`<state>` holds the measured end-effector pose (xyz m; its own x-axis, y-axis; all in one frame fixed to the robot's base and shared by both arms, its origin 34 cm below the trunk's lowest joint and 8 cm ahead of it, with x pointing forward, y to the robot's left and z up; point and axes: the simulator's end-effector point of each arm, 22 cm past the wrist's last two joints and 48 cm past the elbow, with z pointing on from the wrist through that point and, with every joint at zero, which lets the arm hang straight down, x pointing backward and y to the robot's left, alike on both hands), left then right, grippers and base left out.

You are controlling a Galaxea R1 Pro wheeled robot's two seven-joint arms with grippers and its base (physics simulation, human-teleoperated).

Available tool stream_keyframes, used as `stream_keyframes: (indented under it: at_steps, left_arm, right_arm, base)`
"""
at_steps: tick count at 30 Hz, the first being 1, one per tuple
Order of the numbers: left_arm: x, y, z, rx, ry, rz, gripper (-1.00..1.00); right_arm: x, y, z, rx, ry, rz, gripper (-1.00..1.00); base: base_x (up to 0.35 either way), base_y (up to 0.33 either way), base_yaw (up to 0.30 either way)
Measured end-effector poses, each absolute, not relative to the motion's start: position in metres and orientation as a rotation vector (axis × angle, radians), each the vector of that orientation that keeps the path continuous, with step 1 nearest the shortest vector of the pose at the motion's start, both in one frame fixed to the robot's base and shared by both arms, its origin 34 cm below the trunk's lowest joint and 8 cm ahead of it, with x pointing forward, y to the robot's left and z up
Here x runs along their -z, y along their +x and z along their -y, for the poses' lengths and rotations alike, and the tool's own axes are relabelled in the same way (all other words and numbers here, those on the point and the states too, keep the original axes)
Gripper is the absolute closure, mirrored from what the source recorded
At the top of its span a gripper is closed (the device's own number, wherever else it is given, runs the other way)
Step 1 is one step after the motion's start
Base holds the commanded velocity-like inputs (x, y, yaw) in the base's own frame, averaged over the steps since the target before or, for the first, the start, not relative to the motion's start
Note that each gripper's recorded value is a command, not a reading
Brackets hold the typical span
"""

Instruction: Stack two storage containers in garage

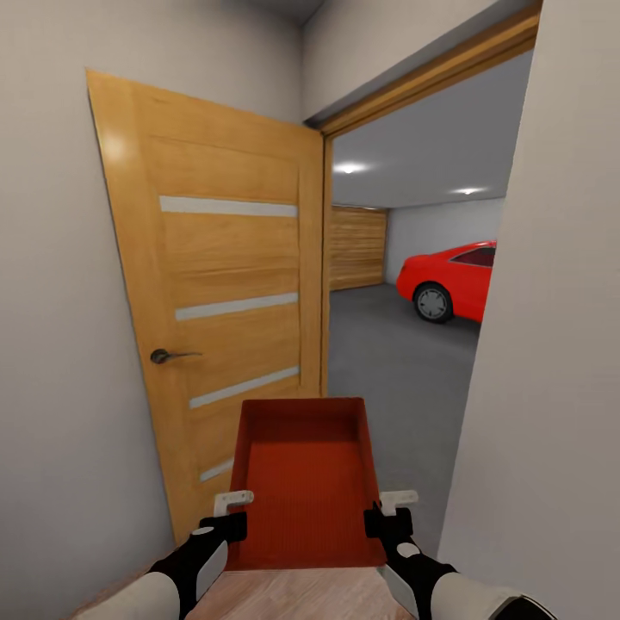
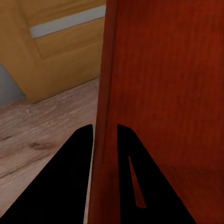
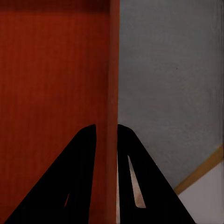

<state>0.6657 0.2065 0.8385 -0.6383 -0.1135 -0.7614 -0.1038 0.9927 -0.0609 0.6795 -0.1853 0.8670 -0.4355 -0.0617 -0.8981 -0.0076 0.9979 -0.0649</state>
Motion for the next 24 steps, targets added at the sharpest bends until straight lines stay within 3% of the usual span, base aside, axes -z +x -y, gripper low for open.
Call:
stream_keyframes:
  at_steps: [10, 24]
  left_arm:
    - [-0.8384, 0.6657, -0.2065, 0.014, -0.149, -2.268, 1.00]
    - [-0.8384, 0.6658, -0.2067, 0.014, -0.149, -2.268, 1.00]
  right_arm:
    - [-0.8669, 0.6794, 0.1853, 0.061, -0.048, -2.021, 1.00]
    - [-0.8669, 0.6794, 0.1852, 0.061, -0.048, -2.021, 1.00]
  base:
    - [0.223, 0.213, -0.283]
    - [0.179, 0.119, -0.283]
